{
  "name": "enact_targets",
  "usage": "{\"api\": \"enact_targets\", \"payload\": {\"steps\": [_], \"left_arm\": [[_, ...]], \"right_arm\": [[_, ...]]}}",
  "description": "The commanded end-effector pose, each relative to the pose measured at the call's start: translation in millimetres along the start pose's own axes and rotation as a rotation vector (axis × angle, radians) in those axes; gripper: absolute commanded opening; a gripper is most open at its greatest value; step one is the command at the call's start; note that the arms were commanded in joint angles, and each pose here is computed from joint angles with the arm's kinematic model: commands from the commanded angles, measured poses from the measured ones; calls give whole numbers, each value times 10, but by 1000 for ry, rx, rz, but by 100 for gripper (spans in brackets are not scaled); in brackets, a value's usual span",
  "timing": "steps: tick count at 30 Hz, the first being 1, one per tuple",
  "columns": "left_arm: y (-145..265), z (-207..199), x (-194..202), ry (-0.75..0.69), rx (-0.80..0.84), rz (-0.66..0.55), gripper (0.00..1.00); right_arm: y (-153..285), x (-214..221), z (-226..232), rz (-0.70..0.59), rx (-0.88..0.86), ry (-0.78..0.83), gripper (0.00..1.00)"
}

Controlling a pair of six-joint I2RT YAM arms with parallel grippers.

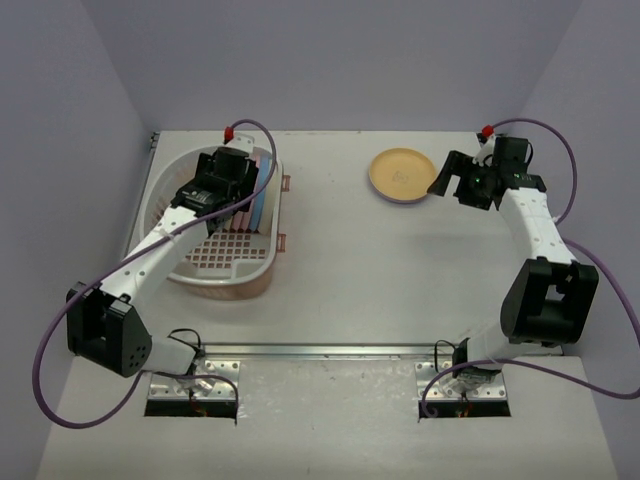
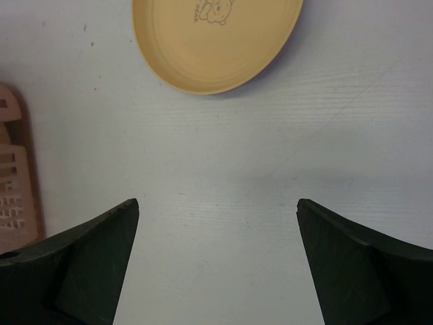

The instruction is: Unload the plates from the dish rack

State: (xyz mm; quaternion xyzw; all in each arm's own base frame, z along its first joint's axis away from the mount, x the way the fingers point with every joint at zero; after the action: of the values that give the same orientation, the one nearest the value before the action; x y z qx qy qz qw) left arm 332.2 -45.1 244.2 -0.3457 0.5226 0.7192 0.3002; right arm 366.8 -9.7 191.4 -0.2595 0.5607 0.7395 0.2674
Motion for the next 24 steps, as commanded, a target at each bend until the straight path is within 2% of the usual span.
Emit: {"api": "enact_targets", "payload": {"steps": [1, 4, 13, 24], "left_arm": [[-43, -60, -215, 27, -12, -57, 72], [-119, -61, -205, 16, -47, -56, 70], [-184, 64, -354, 22, -179, -108, 43], [-293, 162, -325, -1, -232, -91, 41]], "right_arm": [[79, -140, 64, -67, -26, 39, 99], [79, -142, 74, -66, -36, 34, 99], [119, -122, 117, -68, -56, 34, 99], [104, -108, 139, -64, -77, 28, 99]]}}
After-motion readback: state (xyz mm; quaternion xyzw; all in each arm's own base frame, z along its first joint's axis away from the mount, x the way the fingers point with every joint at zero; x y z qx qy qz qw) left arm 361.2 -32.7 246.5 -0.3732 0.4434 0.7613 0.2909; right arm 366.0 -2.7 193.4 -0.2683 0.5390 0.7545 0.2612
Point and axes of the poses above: each gripper's point midway between its finger pads, its own y axis back along the fingers, its own z axis along the line the jaws close on, x = y × z, the point moved 5 cm from there along y, back along the fingers, and after that the axes turned 12 degrees about y, right-handed, at the moved point
